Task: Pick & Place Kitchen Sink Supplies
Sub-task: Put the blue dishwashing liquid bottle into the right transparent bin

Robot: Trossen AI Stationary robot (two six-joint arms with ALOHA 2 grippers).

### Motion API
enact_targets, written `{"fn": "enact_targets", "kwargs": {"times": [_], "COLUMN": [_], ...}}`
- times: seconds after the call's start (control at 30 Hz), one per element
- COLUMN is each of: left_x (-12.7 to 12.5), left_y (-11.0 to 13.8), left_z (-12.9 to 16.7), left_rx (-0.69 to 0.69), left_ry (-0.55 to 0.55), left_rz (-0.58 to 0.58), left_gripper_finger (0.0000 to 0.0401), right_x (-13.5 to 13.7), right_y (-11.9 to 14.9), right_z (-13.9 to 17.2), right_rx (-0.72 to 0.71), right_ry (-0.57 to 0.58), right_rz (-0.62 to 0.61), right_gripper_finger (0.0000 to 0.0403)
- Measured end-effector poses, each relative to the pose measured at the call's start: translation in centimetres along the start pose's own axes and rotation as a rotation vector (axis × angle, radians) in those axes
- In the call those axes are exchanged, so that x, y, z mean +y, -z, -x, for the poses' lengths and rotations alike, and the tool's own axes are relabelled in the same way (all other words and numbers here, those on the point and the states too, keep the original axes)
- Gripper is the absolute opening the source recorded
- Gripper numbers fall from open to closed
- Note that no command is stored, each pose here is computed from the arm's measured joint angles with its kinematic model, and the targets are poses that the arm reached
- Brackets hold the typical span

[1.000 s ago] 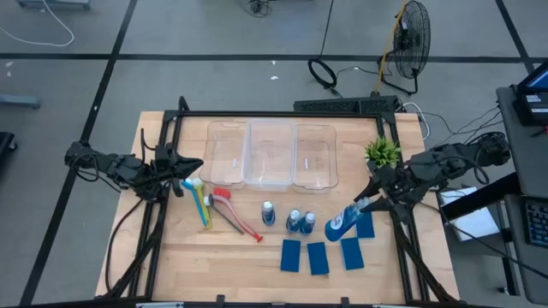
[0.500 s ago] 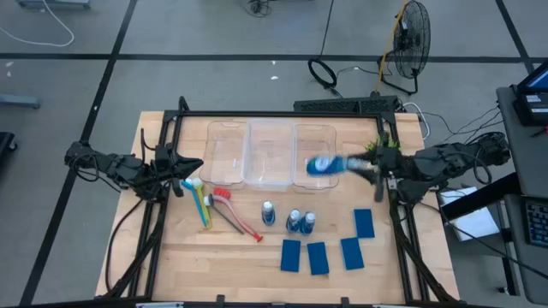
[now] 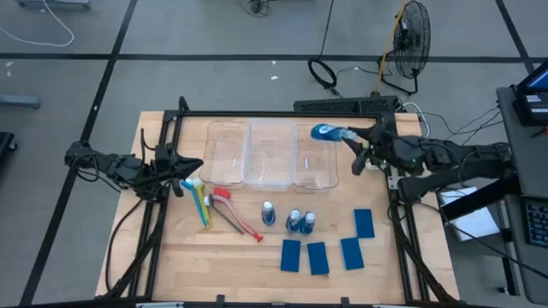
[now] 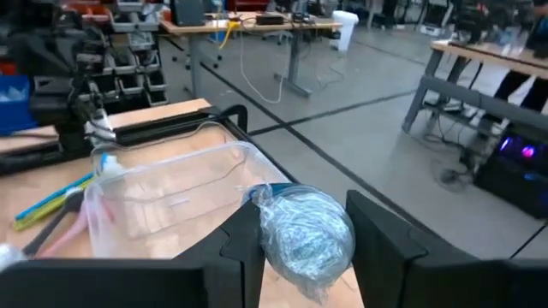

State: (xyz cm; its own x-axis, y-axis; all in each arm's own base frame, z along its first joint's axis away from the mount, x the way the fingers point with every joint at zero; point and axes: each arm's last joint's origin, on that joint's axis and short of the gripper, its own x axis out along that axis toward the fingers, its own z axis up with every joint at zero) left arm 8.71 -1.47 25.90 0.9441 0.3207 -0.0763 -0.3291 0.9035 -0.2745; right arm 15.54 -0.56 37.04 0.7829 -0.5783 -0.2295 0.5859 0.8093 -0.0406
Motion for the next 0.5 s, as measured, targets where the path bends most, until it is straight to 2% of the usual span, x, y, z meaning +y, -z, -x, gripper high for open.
{"fn": "enact_targets", "kwargs": {"times": [0.17, 0.3, 0.5], "left_x": [0.0, 0.0, 0.0], "left_y": [0.0, 0.0, 0.0], "left_z": [0.0, 0.0, 0.0], "left_rx": [-0.001, -0.001, -0.001], "left_ry": [-0.001, 0.000, -0.001], "left_rz": [0.001, 0.001, 0.001], "left_gripper_finger": [0.0033, 0.0033, 0.0033], "right_x": [-1.1, -2.2, -4.0], "right_y": [-1.6, -2.5, -2.9], "right_z": [-1.9, -3.8, -6.6], "right_rx": [0.039, 0.129, 0.249], "right_ry": [0.022, 0.043, 0.037], "right_rz": [-0.046, -0.074, -0.162], "right_gripper_finger": [0.0121, 0.0121, 0.0121]}}
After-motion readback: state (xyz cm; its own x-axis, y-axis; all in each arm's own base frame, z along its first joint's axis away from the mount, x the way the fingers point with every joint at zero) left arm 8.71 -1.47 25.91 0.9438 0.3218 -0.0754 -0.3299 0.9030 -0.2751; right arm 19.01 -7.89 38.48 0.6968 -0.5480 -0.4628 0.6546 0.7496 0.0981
